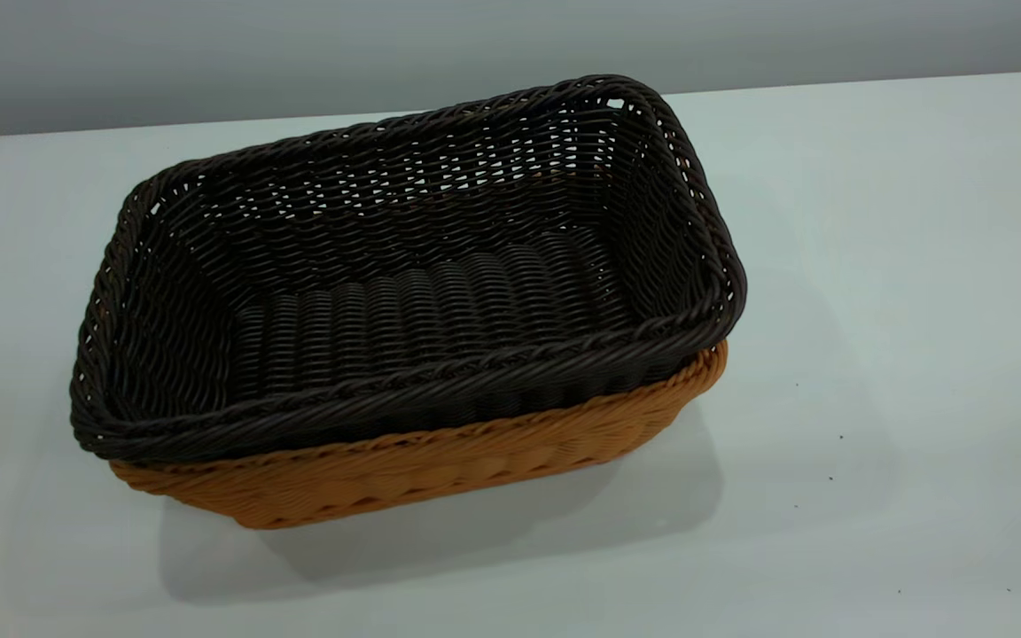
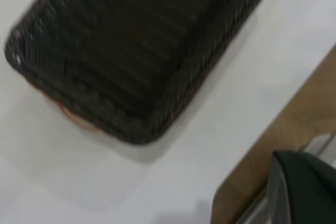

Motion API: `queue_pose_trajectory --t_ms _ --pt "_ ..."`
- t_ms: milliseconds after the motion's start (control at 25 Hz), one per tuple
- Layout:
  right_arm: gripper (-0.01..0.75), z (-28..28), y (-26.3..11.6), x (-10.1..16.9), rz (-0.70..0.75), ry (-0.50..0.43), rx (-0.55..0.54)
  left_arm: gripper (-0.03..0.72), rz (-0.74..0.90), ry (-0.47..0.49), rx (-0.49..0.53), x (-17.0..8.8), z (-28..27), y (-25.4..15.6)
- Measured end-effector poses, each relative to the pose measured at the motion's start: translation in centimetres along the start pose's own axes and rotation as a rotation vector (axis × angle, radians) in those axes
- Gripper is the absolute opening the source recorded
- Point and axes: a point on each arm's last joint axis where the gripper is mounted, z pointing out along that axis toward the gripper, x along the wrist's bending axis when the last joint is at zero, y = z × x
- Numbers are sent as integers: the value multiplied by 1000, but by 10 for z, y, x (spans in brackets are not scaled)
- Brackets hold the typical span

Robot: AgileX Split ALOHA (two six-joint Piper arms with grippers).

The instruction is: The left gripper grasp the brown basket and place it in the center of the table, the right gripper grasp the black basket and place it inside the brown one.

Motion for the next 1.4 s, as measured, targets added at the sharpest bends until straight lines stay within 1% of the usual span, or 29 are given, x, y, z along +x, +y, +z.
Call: queue_pose_trajectory --t_ms 160,280,360,480,600,840,880,1240,1400 --pt "6 0 2 0 6 -4 -25 -1 -30 -45 -29 -8 2 -24" --pt "6 0 2 0 8 -4 -23 -1 -51 -81 -29 -14 7 -46" --pt "6 0 2 0 8 -4 -23 -1 -52 -82 -39 -17 9 -59" --pt "6 0 2 0 8 -3 -20 -1 -48 -78 -80 -19 6 -75" --pt "6 0 2 0 9 -3 -19 -1 -40 -64 -144 -20 -4 -83" --pt "6 1 1 0 1 3 -14 -1 -28 -40 -169 -20 -8 -98" --pt "6 1 1 0 0 3 -15 -1 -28 -37 -190 -20 -9 -98" --pt "6 1 1 0 -1 6 -13 -1 -25 -28 -259 -22 -13 -104" --pt "6 1 1 1 3 12 -13 -1 -25 -26 -264 -21 -14 -105"
